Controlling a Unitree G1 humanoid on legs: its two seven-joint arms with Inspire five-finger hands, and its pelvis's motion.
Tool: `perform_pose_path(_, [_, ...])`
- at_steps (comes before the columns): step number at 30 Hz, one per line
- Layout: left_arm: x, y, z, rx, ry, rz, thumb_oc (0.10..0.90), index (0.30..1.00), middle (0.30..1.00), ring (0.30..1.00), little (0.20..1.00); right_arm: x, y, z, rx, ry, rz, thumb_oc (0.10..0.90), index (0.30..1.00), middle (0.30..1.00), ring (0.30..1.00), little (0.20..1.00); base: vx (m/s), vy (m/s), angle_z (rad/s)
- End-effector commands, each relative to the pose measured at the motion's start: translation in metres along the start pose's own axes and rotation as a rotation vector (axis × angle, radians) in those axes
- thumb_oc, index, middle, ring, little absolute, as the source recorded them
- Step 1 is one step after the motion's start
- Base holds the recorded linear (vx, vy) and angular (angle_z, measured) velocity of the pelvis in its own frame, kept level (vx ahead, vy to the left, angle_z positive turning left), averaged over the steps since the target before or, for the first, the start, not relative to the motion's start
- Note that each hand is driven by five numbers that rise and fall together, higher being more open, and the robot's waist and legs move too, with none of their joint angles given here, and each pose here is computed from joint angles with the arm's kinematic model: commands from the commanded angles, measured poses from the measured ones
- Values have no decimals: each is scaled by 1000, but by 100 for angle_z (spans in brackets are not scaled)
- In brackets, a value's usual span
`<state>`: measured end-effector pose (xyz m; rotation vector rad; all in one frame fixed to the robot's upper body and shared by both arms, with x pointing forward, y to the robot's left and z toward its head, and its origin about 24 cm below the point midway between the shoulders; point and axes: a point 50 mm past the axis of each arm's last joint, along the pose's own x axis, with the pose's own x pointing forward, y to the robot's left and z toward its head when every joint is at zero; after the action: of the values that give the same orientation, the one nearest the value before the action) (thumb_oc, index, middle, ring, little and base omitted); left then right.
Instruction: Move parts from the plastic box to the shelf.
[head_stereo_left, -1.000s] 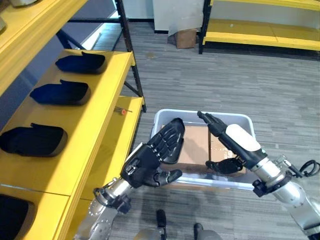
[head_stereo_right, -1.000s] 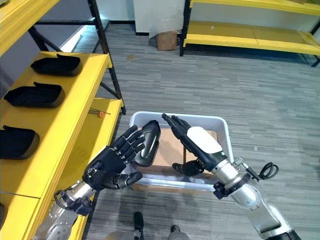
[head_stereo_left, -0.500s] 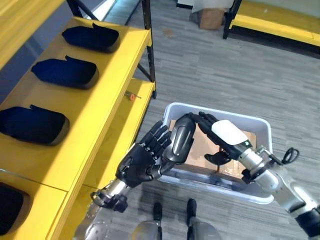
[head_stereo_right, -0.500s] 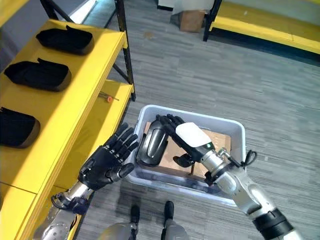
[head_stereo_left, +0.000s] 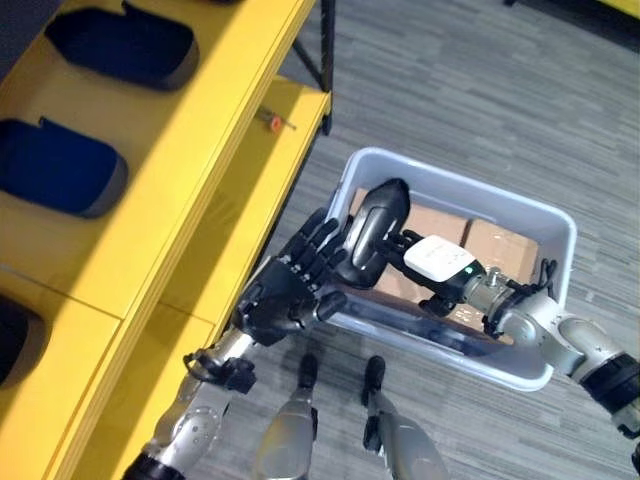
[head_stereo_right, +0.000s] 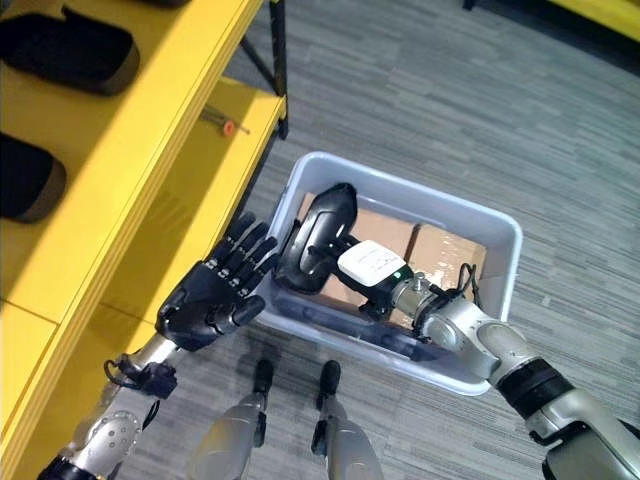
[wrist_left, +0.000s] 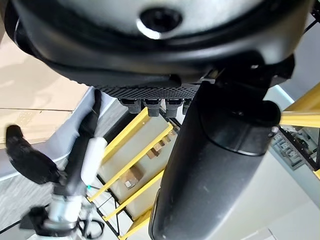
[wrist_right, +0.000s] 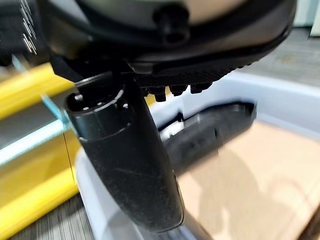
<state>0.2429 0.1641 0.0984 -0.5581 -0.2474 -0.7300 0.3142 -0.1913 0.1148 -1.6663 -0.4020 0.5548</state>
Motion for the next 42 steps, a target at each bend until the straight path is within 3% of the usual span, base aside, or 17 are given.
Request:
perform_pose_path(1, [10,-22,21,82,-97,-160,900,1000,1000,1000,1000,15,-36,-4,-124,-6,-169,900,1000,1000,1000,1000,-136,-56,22])
perform_pose_path(8, [13,-22,26,117,-111,-191,900,1000,1000,1000,1000,21,-32,-37,-178,198,-192,900,1000,1000,1000,1000,-67,-63,15])
perform_pose_path(12, [15,-27,23,21,-120,-233,900,1000,1000,1000,1000,12,-55,-72,-385,474,-429,900,1000,1000,1000,1000,-45,-114,26])
perform_pose_path(20, [11,-31,15,-23,-76,-256,900,1000,1000,1000,1000,1,-70,-79,-551,518,-558,900,1000,1000,1000,1000,-2,-17,4])
perform_pose_path(42, [8,-28,17,27,-47,-261,900,1000,1000,1000,1000,-2,-85,-110,-654,635,-332,900,1000,1000,1000,1000,-5,-6,2])
